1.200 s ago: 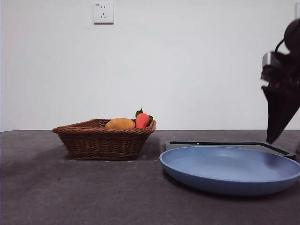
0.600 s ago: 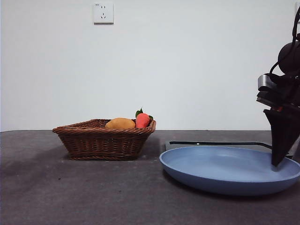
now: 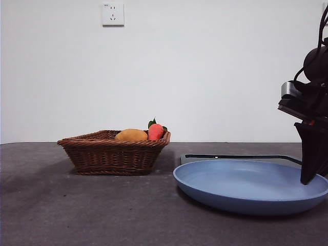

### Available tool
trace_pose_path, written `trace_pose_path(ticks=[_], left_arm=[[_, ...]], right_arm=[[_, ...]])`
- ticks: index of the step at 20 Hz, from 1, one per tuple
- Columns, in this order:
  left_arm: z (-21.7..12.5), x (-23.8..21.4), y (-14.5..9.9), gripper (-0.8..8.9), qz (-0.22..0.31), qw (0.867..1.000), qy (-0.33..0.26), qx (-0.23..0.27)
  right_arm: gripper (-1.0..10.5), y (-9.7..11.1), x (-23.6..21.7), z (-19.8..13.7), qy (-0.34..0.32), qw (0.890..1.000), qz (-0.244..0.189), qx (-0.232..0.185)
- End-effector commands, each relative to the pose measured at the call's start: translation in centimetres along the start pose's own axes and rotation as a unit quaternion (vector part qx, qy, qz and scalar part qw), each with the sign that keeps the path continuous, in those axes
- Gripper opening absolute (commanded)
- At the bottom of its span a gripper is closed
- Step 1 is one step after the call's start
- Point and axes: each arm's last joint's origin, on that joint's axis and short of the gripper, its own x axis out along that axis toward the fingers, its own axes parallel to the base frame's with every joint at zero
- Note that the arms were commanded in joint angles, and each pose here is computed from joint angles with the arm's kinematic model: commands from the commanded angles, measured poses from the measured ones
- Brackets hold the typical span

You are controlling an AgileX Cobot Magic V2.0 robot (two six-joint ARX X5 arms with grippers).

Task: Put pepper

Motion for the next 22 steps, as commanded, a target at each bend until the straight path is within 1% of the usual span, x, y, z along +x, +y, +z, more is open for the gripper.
trace_pose_path(ticks=[1, 8, 13, 17, 19, 22], left_arm=[[0.5, -0.1, -0.1, 3.89, 0.0, 1.0, -0.012, 0.001], [1.8, 1.1, 0.3, 3.89, 0.005, 1.0, -0.005, -0.006], [4.4, 3.3, 0.3, 3.89, 0.035, 0.999, 0.017, 0.006], [8.9, 7.7, 0.0, 3.88, 0.077, 0.996, 0.049, 0.019], [11.0, 10.9, -0.2, 3.88, 0.092, 0.993, 0.072, 0.024], [13.0, 16.0, 0.0, 3.88, 0.123, 0.986, 0.104, 0.034]], right_arm=[[0.0, 0.0, 0.0, 0.3, -0.001, 1.0, -0.003, 0.007], [0.0, 1.4, -3.2, -0.2, -0.049, 0.999, 0.007, 0.01], [0.0, 2.7, -6.8, -1.3, -0.102, 0.995, 0.004, 0.002], [0.0, 3.6, -10.3, -2.9, -0.159, 0.987, -0.001, 0.004], [0.0, 3.8, -11.9, -3.9, -0.187, 0.982, -0.007, 0.009], [0.0, 3.7, -14.2, -5.3, -0.235, 0.972, -0.018, 0.021]])
